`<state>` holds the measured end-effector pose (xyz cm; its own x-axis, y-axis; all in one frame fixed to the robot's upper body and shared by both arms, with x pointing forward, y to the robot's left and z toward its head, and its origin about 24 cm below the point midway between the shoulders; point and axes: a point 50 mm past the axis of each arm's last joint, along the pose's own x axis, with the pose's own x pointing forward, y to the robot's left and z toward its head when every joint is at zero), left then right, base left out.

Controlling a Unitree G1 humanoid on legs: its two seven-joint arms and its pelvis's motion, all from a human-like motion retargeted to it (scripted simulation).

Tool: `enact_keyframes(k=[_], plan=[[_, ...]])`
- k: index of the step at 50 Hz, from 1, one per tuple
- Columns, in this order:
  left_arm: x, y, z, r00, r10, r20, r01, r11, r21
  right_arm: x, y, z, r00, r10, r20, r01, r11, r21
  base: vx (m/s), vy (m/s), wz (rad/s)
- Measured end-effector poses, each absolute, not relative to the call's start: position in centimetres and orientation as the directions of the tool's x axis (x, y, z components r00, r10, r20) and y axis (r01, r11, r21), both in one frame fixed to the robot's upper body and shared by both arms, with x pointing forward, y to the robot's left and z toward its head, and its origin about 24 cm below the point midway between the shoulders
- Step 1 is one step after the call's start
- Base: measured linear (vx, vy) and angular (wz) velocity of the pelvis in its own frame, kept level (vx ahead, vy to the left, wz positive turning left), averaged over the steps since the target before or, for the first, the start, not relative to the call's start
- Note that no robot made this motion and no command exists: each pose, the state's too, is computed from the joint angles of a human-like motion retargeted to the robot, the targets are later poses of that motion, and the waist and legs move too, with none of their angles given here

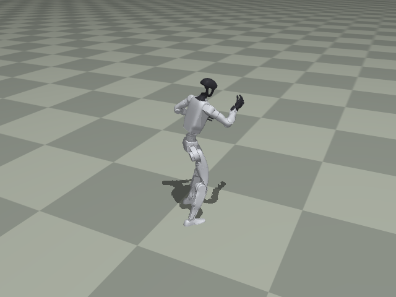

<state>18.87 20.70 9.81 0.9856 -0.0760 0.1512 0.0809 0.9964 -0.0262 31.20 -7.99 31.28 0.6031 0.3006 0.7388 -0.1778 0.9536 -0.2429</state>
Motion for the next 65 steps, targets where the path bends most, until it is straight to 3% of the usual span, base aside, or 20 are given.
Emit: enact_keyframes(k=[8,15,20,27,30,33,39,43,48,52,58,62,65], plan=[[16.2,21.8,9.5,0.993,-0.029,0.112,0.030,1.000,-0.006,35.2,-12.4,33.6,0.709,-0.062,0.703,-0.073,0.984,0.160,0.40,-0.01,1.92],[18.5,21.6,9.5,0.985,-0.049,0.168,0.023,0.988,0.151,35.8,-21.6,39.9,0.613,-0.272,0.741,0.334,0.940,0.069,0.36,0.11,1.84],[22.6,17.2,12.3,0.925,-0.069,0.374,0.015,0.989,0.146,34.2,-25.5,44.5,0.567,-0.373,0.734,0.446,0.888,0.107,0.41,0.03,1.41],[23.3,11.7,17.4,0.777,-0.201,0.596,0.241,0.970,0.013,36.2,-19.7,43.5,0.670,-0.127,0.731,0.356,0.919,-0.167,0.65,-0.02,1.01],[22.2,10.6,17.6,0.765,-0.272,0.584,0.380,0.923,-0.067,36.8,-17.7,42.3,0.708,-0.039,0.705,0.313,0.912,-0.264,0.79,-0.13,0.82],[21.7,10.9,16.2,0.806,-0.307,0.506,0.421,0.898,-0.127,36.5,-17.6,42.8,0.707,-0.052,0.706,0.311,0.918,-0.245,0.78,-0.17,0.66],[19.7,17.1,10.2,0.973,-0.099,0.207,0.130,0.981,-0.141,35.4,-19.0,45.6,0.637,-0.215,0.740,0.326,0.945,-0.006,0.74,-0.14,0.06],[16.1,21.4,7.5,0.995,0.078,0.055,-0.069,0.988,-0.141,36.3,-22.2,43.9,0.644,-0.355,0.677,0.384,0.916,0.115,0.76,-0.06,-0.59],[13.7,24.0,7.6,0.983,0.178,0.034,-0.174,0.981,-0.090,37.7,-25.8,39.0,0.687,-0.450,0.570,0.439,0.883,0.169,0.78,0.05,-0.46],[14.3,23.7,7.2,0.985,0.169,0.033,-0.166,0.984,-0.070,38.8,-25.5,36.4,0.736,-0.428,0.525,0.414,0.898,0.152,0.76,0.14,-0.11],[21.2,20.9,10.7,0.979,0.007,0.203,-0.018,0.999,0.051,38.6,-23.2,38.7,0.733,-0.400,0.550,0.387,0.911,0.146,0.68,0.08,0.31],[23.3,17.3,15.3,0.899,-0.170,0.403,0.127,0.983,0.132,39.3,-19.5,38.7,0.773,-0.279,0.570,0.313,0.949,0.040,0.70,0.02,0.17],[23.2,15.4,17.9,0.821,-0.243,0.516,0.231,0.969,0.088,40.0,-16.5,37.4,0.809,-0.178,0.559,0.250,0.967,-0.054,0.76,-0.04,0.31]])
